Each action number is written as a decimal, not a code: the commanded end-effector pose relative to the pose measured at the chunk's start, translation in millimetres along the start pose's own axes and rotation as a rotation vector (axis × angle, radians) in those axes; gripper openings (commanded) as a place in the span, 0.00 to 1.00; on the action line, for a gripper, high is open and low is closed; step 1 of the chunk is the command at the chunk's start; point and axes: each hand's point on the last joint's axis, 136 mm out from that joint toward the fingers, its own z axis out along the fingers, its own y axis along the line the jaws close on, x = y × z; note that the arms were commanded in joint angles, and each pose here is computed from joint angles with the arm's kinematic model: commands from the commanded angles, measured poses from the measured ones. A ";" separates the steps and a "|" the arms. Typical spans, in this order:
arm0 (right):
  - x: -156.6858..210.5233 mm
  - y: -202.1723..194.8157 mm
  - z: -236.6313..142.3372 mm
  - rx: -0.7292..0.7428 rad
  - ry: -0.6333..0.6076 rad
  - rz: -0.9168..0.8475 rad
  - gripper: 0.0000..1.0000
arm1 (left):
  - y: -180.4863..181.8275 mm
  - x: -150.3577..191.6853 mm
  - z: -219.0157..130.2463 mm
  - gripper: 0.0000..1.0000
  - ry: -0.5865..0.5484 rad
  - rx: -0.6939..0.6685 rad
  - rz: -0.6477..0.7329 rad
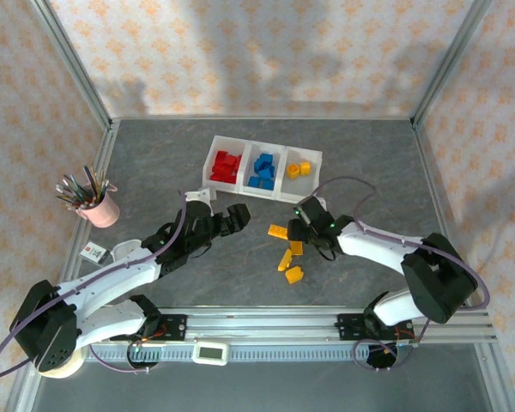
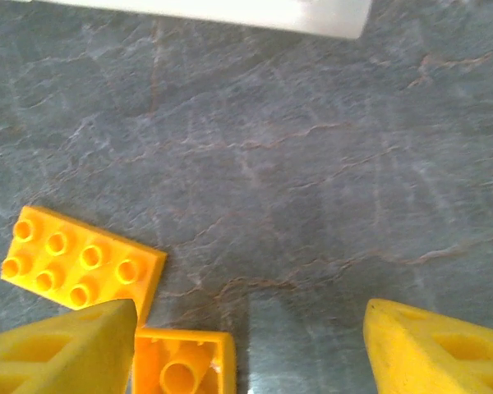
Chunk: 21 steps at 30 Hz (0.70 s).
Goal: Sort the legos into containers by color
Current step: Pick up the lego from the center of the table.
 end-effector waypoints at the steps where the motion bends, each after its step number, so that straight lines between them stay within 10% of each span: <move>1: -0.6 14.4 2.6 -0.032 -0.024 0.025 0.74 | -9.6 -7.4 -3.0 0.99 -0.045 0.040 -0.027; 21: 32.2 -14.6 0.5 0.084 0.001 0.049 0.65 | -5.4 -3.5 1.1 0.99 -0.033 0.023 -0.018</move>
